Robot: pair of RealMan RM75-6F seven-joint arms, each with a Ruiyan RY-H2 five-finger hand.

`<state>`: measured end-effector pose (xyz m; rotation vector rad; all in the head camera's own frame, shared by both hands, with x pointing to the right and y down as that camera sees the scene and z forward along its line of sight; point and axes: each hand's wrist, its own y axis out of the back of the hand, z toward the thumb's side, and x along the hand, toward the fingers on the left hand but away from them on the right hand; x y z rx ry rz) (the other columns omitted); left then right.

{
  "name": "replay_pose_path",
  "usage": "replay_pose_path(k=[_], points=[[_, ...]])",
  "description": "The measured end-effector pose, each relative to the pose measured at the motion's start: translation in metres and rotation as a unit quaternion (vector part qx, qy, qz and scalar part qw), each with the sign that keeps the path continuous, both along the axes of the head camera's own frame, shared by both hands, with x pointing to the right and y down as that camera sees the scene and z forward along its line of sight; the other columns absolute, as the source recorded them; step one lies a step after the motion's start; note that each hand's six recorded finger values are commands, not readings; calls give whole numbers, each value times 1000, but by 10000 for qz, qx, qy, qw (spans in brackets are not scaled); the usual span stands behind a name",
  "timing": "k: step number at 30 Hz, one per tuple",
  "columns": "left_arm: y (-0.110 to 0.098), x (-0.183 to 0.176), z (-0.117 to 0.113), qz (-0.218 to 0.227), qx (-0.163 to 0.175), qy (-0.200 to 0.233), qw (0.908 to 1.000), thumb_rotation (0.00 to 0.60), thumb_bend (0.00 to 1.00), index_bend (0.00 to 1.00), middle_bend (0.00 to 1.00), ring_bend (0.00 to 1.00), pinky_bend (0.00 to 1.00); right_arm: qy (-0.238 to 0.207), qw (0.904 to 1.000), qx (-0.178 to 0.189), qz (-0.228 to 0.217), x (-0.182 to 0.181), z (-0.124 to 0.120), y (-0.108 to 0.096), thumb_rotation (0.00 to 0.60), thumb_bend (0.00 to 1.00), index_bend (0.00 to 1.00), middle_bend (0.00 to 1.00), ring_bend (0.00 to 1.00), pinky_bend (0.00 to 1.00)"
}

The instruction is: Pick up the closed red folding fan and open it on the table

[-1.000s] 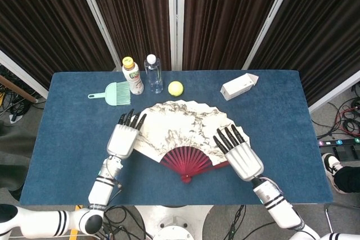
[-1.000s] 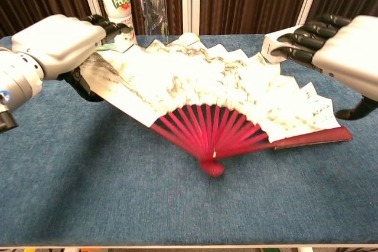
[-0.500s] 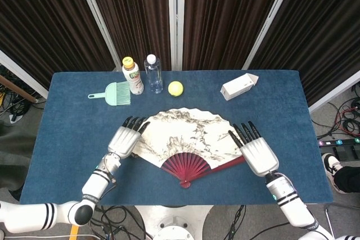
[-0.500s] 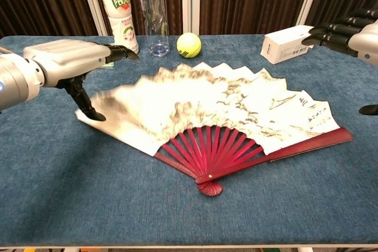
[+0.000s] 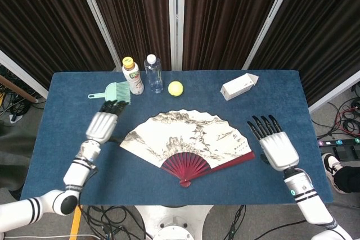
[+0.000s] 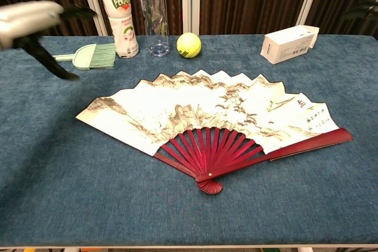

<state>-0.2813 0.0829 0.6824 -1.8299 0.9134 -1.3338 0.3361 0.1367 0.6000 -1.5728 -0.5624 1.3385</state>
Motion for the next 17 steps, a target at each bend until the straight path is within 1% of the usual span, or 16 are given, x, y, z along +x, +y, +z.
replay_pose_path(k=[2,4,6,8,9,13,15,17], points=[[1,-28,-7,-283,218,-74,9993,600,0,148,104,0,31,-247,9993,-54,272,14,-2,-1,600,244,0,76,0,0],[8,-60,-14,-555,359,-164,9977,600,0,152,104,0,31,-501,9971,-101,564,31,-5,-1,600,244,0,79,0,0],[21,-89,-22,-773,451,-239,9957,600,0,152,104,0,31,-705,9941,-120,821,46,-8,0,600,244,0,84,0,0],[33,-110,-29,-939,530,-306,9937,600,0,152,104,0,31,-903,9896,-89,1116,65,-14,5,600,244,0,88,0,0],[42,-123,-34,-1034,581,-364,9923,600,0,152,103,0,31,-973,9875,-54,1239,74,-17,8,600,243,0,89,0,0],[77,-153,-52,-1223,679,-622,9882,600,0,152,104,0,31,-1150,9792,188,1661,106,-36,29,600,242,0,96,0,0],[95,-162,-61,-1308,675,-728,9864,600,0,152,104,0,31,-1177,9764,266,1788,116,-42,40,600,242,0,101,0,0],[109,-165,-68,-1383,642,-771,9853,600,0,152,103,0,31,-1196,9734,304,1931,125,-46,53,600,242,0,103,0,0]])
